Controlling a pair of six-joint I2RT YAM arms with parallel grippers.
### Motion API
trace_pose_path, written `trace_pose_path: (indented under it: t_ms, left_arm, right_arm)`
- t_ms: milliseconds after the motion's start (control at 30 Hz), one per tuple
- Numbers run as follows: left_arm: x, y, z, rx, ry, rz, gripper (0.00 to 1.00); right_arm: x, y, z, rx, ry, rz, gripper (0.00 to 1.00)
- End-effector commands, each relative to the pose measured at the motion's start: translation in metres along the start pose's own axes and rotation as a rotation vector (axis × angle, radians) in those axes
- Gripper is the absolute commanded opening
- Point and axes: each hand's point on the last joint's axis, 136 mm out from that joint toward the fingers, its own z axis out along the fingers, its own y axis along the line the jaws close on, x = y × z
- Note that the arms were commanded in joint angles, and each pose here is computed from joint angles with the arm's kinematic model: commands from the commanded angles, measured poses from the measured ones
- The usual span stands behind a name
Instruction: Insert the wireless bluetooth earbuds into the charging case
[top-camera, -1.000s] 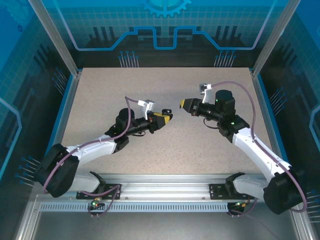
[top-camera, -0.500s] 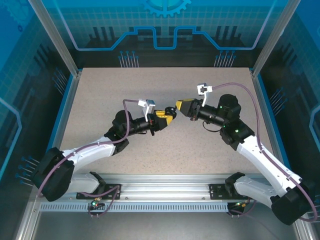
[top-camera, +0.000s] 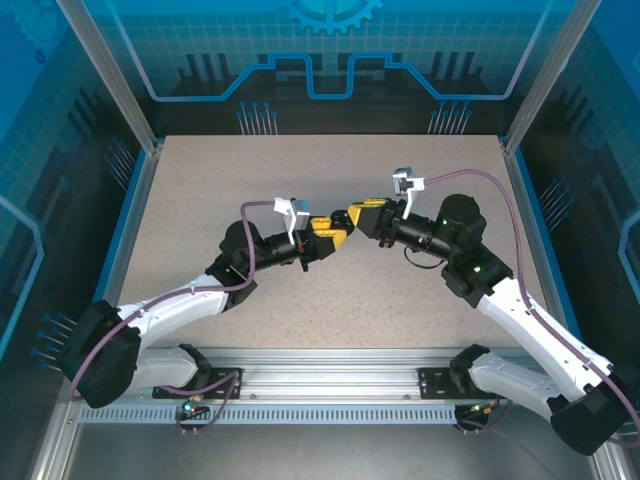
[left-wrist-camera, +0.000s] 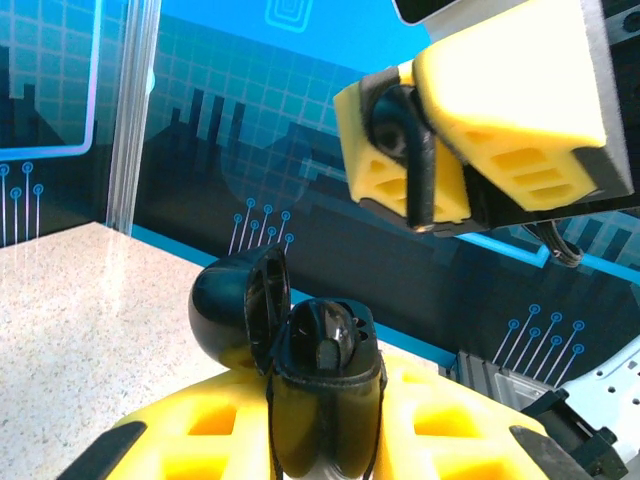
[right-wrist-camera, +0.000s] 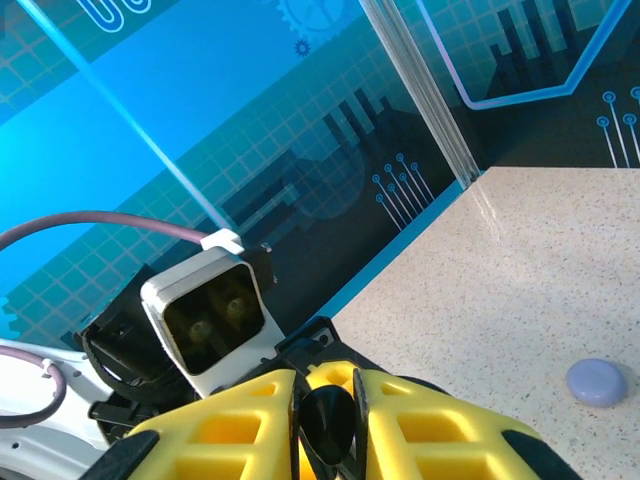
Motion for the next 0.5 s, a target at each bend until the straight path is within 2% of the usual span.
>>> trace_pose_path:
  t_ms: [0,467]
  left_arm:
    - [-0.039,-0.022,0.001,0.064,-0.092,0.117,0.02]
    - [-0.045,-0.037,-0.001,0.105,-0.115,0.189,0.04]
  right_arm:
    - [-0.017,0.017,-0.005,-0.023,-0.060,-0.069,0.22]
    - [-0.021,0.027,-0.011,-0.039,-0.109,-0.102,0.22]
